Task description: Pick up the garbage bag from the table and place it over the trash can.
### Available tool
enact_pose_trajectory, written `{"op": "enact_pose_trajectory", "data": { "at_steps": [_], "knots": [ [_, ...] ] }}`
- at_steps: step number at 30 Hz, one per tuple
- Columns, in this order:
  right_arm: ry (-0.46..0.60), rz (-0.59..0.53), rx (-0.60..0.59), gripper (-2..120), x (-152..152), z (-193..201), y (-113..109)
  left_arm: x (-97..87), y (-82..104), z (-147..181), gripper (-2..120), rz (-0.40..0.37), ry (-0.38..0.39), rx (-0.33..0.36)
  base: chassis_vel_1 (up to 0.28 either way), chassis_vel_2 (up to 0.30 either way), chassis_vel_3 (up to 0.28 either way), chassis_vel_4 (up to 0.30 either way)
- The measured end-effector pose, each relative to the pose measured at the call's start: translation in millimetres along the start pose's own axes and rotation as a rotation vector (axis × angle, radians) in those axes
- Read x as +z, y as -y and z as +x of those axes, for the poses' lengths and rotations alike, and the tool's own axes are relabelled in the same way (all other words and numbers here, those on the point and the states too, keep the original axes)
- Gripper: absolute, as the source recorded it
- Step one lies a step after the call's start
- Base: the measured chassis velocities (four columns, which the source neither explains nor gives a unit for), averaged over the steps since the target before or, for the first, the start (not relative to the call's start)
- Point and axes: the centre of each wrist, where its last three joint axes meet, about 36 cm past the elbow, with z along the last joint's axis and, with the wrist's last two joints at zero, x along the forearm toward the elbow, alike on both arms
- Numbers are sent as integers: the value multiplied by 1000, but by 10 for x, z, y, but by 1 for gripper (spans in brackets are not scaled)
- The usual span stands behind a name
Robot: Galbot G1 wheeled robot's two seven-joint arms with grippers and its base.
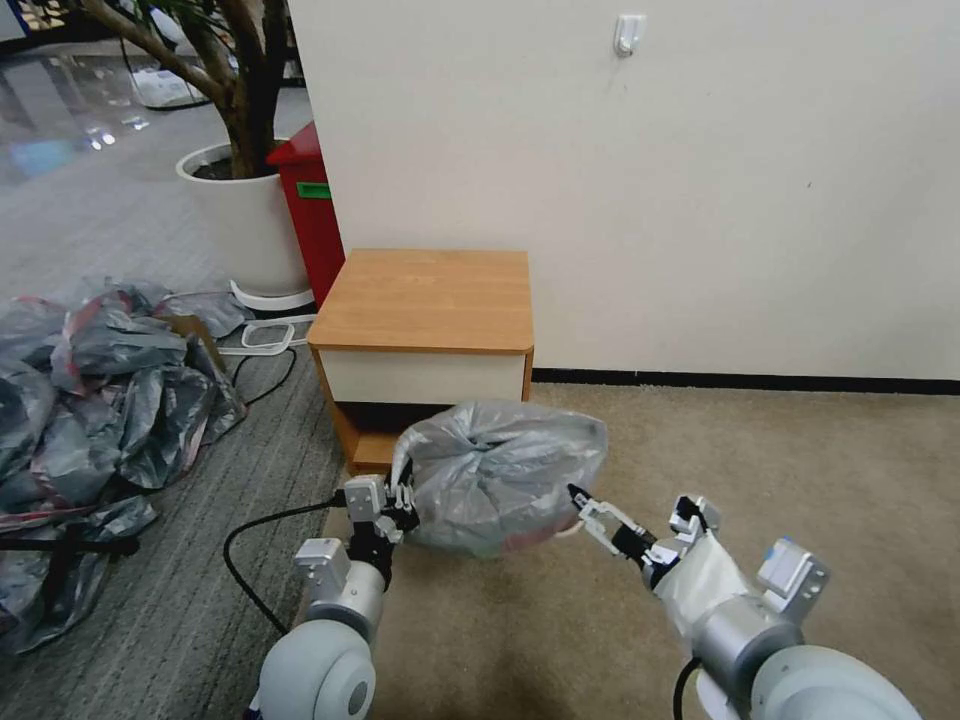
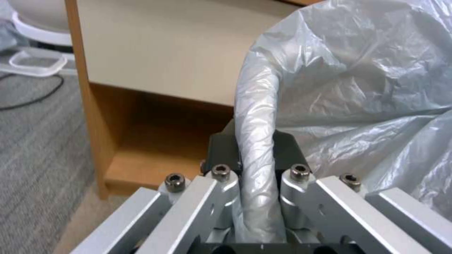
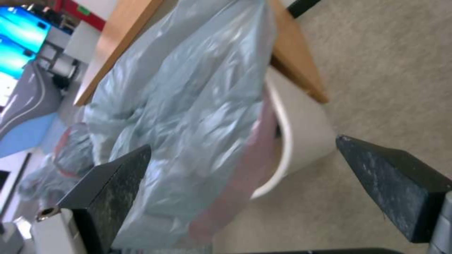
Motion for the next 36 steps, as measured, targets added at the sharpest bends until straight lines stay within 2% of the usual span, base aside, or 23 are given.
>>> {"op": "enact_pose_trajectory", "data": {
  "at_steps": [7,18,22,23,26,29,30,33,34,36],
  "knots": [
    [-13,0,-53,100,33,-47,-113,-17,25,8,7,-16,23,7,0,0,0,0],
    [-7,-1,-67,97,59,-67,-169,-86,57,41,7,-18,42,26,0,0,0,0],
    [-3,0,-72,92,76,-75,-195,-97,66,58,7,-16,44,30,0,0,0,0],
    [-4,0,-76,88,82,-77,-206,-98,68,64,7,-16,44,31,0,0,0,0],
    [-3,0,-80,84,94,-89,-221,-104,72,71,7,-16,45,33,0,0,0,0],
    [3,-2,-81,72,109,-102,-234,-111,74,74,7,-17,48,36,0,0,0,0],
    [3,-2,-81,72,109,-102,-234,-111,74,74,7,-17,48,36,0,0,0,0],
    [4,-3,-80,57,117,-111,-232,-119,76,76,7,-17,50,38,0,0,0,0],
    [4,-3,-80,57,117,-111,-232,-119,76,76,7,-17,50,38,0,0,0,0],
    [5,-2,-75,45,125,-121,-227,-121,80,73,7,-15,50,39,0,0,0,0]
  ]
}}
